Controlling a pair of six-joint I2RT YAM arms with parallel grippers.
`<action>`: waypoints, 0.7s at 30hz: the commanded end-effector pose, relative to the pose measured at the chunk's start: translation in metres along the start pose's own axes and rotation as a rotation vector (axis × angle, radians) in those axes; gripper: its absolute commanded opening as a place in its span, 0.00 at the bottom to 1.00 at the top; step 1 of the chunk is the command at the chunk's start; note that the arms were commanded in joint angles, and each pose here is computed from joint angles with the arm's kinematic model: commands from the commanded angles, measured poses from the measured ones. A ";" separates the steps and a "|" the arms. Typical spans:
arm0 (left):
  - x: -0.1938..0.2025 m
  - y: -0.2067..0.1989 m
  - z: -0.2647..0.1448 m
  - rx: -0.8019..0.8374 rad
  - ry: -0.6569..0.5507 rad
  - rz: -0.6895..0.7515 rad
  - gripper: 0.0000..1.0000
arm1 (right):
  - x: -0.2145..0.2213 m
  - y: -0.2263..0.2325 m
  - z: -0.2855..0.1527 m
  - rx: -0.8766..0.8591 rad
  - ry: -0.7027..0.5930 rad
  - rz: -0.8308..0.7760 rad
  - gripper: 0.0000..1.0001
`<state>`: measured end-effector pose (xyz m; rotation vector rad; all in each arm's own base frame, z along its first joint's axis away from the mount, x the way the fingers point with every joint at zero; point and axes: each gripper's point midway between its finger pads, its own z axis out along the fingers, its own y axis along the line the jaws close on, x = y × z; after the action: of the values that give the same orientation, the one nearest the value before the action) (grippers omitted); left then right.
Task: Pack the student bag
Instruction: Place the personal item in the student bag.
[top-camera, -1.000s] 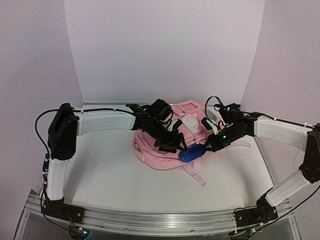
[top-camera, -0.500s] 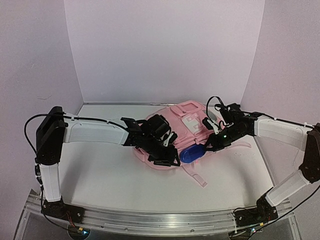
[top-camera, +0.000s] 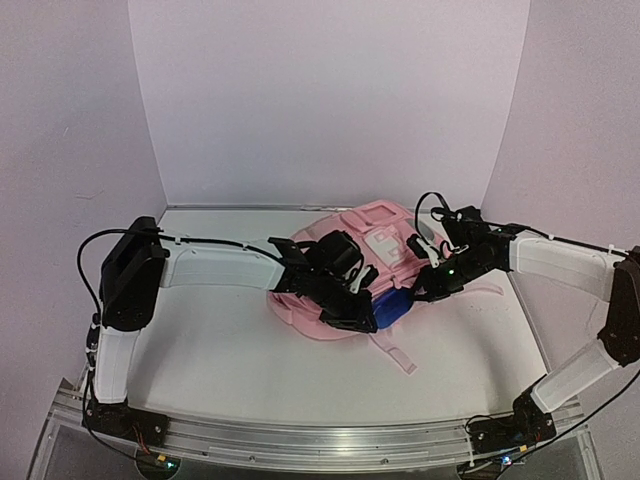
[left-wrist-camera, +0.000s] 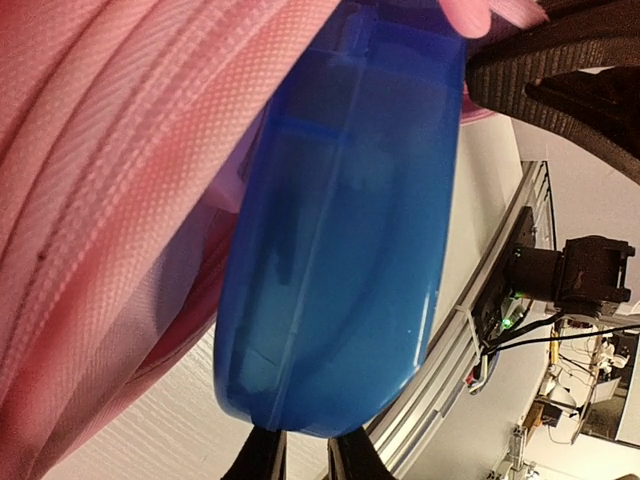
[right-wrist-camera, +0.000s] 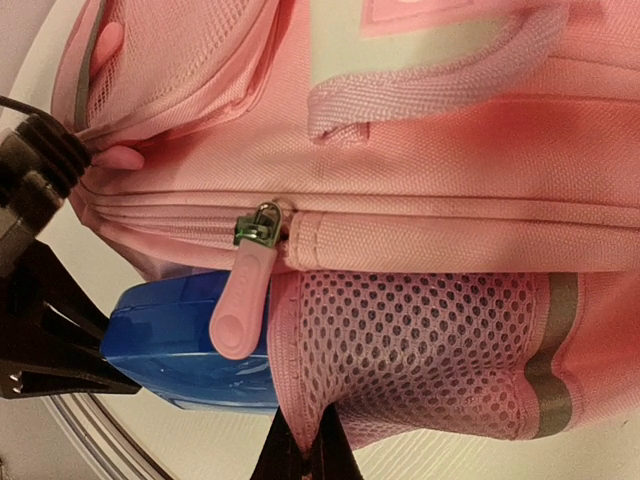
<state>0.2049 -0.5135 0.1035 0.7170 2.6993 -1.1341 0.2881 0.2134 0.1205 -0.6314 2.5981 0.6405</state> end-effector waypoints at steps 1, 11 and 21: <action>-0.052 -0.026 -0.006 0.073 -0.164 0.098 0.14 | -0.020 0.036 -0.018 -0.134 -0.087 -0.046 0.00; -0.091 -0.046 -0.003 0.097 -0.259 0.187 0.11 | -0.006 0.055 -0.017 -0.167 -0.064 -0.092 0.00; -0.126 -0.051 0.001 0.143 -0.367 0.210 0.14 | -0.003 0.065 -0.018 -0.196 -0.055 -0.098 0.00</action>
<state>0.2364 -0.5597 0.1021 0.7947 2.5760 -1.1650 0.2858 0.2104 0.1167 -0.6375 2.5879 0.5668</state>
